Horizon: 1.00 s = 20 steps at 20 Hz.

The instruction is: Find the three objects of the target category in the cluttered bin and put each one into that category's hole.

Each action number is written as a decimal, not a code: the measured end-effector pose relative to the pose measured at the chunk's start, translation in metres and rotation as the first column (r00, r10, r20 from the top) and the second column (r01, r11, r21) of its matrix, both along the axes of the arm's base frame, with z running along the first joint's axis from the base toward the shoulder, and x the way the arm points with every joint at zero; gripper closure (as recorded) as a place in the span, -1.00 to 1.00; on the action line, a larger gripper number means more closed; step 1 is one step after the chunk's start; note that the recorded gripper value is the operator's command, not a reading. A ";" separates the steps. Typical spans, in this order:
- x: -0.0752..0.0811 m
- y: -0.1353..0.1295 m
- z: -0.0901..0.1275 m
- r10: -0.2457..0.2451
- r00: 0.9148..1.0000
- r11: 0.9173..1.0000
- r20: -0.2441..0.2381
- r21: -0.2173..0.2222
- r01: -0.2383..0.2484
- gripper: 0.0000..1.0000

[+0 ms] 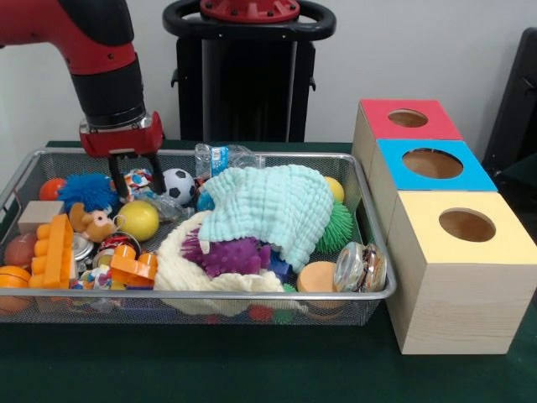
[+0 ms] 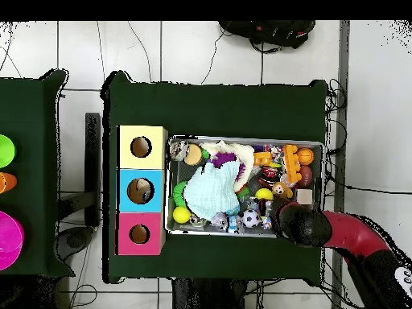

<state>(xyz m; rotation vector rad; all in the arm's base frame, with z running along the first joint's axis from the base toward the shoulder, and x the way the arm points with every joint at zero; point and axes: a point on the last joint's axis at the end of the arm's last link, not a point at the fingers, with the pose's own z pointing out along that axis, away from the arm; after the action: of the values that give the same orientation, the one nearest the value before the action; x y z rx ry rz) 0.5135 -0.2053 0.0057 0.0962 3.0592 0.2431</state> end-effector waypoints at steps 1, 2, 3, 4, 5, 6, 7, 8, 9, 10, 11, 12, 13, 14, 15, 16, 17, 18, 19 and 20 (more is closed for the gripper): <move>-0.001 -0.002 0.000 -0.005 1.000 1.000 0.000 0.002 0.005 -1.00; -0.001 -0.003 -0.001 -0.009 1.000 1.000 0.001 0.005 0.009 -1.00; -0.002 -0.006 -0.001 -0.015 1.000 1.000 0.002 0.008 0.015 -1.00; -0.003 -0.007 -0.001 -0.017 1.000 1.000 0.003 0.009 0.017 -1.00; -0.003 -0.010 -0.001 -0.024 1.000 1.000 0.005 0.012 0.024 -1.00; -0.003 -0.010 -0.001 -0.025 1.000 1.000 0.005 0.013 0.025 -1.00; -0.003 -0.010 -0.001 -0.025 1.000 1.000 0.006 0.014 0.025 -1.00; -0.002 -0.009 -0.001 -0.024 1.000 1.000 0.008 0.015 0.024 -1.00; -0.002 -0.009 -0.001 -0.024 1.000 1.000 0.008 0.015 0.023 -1.00; -0.002 -0.009 -0.001 -0.023 1.000 1.000 0.008 0.015 0.023 -1.00; -0.001 -0.008 -0.001 -0.022 1.000 1.000 0.010 0.016 0.022 -1.00; -0.001 -0.008 -0.001 -0.022 1.000 1.000 0.011 0.017 0.022 -1.00; 0.000 -0.007 -0.001 -0.021 1.000 1.000 0.011 0.018 0.021 -1.00; 0.000 -0.007 -0.001 -0.020 1.000 1.000 0.011 0.019 0.020 -1.00; 0.000 -0.006 -0.001 -0.019 1.000 1.000 0.011 0.020 0.019 -1.00; 0.000 -0.005 -0.001 -0.018 1.000 1.000 0.010 0.021 0.017 -1.00; -0.001 -0.002 -0.001 -0.013 1.000 1.000 0.009 0.022 0.013 -1.00; -0.001 0.000 -0.001 -0.009 1.000 1.000 0.008 0.023 0.008 -1.00; -0.001 0.010 -0.001 0.008 1.000 1.000 0.010 0.026 -0.008 -1.00; -0.001 0.015 -0.001 0.016 1.000 1.000 0.013 0.026 -0.016 -1.00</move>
<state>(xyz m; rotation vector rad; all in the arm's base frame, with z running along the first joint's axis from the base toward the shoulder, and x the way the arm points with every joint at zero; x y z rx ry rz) 0.5127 -0.1908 0.0051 0.0712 3.0459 0.2833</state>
